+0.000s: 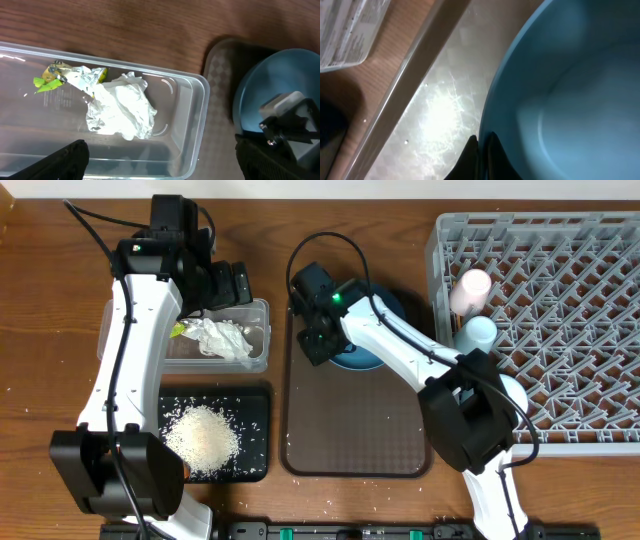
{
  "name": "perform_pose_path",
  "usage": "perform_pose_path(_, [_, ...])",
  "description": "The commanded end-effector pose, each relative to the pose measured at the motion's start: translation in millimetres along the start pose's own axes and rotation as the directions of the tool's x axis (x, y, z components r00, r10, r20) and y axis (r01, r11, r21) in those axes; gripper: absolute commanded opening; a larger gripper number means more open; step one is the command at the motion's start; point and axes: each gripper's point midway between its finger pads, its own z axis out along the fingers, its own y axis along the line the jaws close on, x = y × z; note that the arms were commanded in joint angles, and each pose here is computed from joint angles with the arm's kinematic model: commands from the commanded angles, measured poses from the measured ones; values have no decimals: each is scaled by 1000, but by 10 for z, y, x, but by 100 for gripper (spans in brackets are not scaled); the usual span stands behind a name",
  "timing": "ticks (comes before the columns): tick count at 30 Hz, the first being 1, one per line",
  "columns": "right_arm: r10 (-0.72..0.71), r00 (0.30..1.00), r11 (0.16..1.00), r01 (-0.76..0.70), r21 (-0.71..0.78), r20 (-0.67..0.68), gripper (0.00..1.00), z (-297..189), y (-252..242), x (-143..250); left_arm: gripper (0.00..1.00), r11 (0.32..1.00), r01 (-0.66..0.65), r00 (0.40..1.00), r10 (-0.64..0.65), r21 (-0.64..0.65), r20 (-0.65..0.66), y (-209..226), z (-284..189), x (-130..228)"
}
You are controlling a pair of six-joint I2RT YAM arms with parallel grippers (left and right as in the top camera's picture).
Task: Sort waste into correct bins and load items into the dishwasher rack
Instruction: 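Move the right gripper left and grasp the rim of the blue plate, then lift the blue plate and carry it right into the dish rack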
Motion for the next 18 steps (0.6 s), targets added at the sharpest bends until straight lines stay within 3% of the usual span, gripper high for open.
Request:
perform_pose_path(1, [5,996,986,10,-164,89,1,-484,241,-190,96,1000,-14,1000,14,-11,9,17,-12,-27])
perform_pose_path(11, [34,924,965,69,-253,380,1,-1932,153,-404,96,1000,-14,1000,14,-11,9,17,-12,-27])
perform_pose_path(18, [149,823,872,152,-465,549,1,-3012,-128,-313,96,1000,-14,1000,14,-11,9,17,-12,-27])
